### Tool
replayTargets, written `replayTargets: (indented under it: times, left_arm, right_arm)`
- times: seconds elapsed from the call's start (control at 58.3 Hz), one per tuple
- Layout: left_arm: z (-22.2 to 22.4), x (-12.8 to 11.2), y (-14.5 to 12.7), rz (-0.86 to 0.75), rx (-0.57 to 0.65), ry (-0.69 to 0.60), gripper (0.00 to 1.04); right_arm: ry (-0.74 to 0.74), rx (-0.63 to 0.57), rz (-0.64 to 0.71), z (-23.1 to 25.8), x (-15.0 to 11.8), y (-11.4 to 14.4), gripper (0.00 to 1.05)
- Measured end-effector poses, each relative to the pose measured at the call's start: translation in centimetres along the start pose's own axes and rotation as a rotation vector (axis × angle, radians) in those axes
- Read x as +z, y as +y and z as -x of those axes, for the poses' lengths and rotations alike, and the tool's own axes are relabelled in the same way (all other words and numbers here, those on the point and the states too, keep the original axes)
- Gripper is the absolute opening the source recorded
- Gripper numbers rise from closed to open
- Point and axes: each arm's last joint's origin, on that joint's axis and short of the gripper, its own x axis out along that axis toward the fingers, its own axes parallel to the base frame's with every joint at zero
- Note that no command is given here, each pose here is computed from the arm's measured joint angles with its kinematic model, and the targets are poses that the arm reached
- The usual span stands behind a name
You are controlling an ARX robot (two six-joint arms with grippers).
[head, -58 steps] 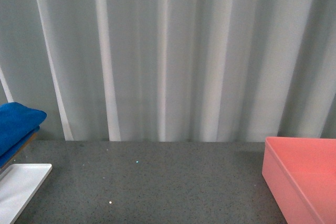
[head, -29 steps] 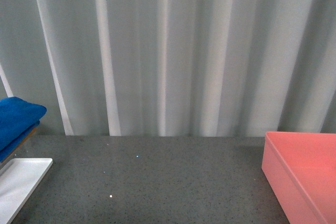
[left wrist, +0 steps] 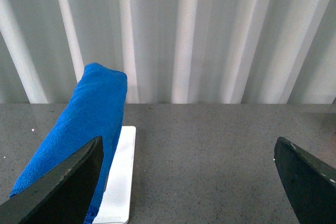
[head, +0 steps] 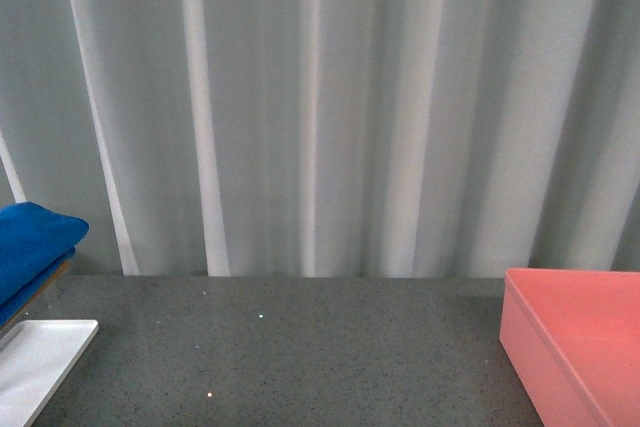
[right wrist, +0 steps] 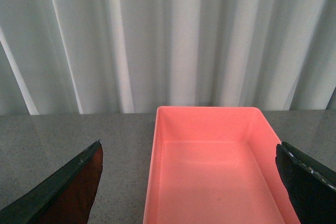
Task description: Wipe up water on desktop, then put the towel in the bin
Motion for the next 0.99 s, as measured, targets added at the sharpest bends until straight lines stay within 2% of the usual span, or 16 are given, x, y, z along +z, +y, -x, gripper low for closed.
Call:
replayTargets:
  times: [0.051,0.103,0.12,0.189,0.24,0.36,0.412,0.463,0.566,0.652,0.755,0.995]
  left_arm:
    - [0.0,-0.1,0.0,0.014,-0.013,0.018,0.98]
    - [-0.1,-0.2,0.0,0.118,-0.1,0.216,0.98]
    - [-0.2,-0.3,0.0,0.186,-0.122,0.324,0.98]
    - [-1.0,-0.1,0.2,0.295,-0.13,0.447,0.98]
    - [-1.9,0.8,0.3,0.31,-0.124,0.437,0.98]
    - [-5.7,5.0,0.3,0.255,-0.166,0.315,0.98]
    - [-9.5,7.4,0.5,0.163,-0.171,0.257,0.98]
    - [-13.4,8.3,0.7,0.079,-0.154,0.279,0.98]
    - [-20.5,7.2,2.1,-0.03,-0.06,0.416,0.98]
    - [-24.2,5.8,3.2,-0.066,-0.04,0.539,0.98]
    - [-26.7,4.6,4.2,-0.107,-0.01,0.632,0.98]
    - [-30.1,4.1,6.3,-0.182,0.096,0.682,0.98]
  right_arm:
    - [0.0,0.0,0.0,0.0,0.0,0.0,0.98]
    - [0.0,0.0,0.0,0.0,0.0,0.0,0.98]
    - [0.0,0.0,0.0,0.0,0.0,0.0,0.98]
    - [0.0,0.0,0.0,0.0,0.0,0.0,0.98]
    - [0.0,0.0,0.0,0.0,0.0,0.0,0.98]
    - [0.0,0.0,0.0,0.0,0.0,0.0,0.98]
    - [0.0,0.0,0.0,0.0,0.0,0.0,0.98]
    - [0.0,0.0,0.0,0.0,0.0,0.0,0.98]
    - [0.0,0.0,0.0,0.0,0.0,0.0,0.98]
    - [0.0,0.0,0.0,0.0,0.0,0.0,0.98]
    - [0.0,0.0,0.0,0.0,0.0,0.0,0.98]
    - [0.0,0.0,0.0,0.0,0.0,0.0,0.98]
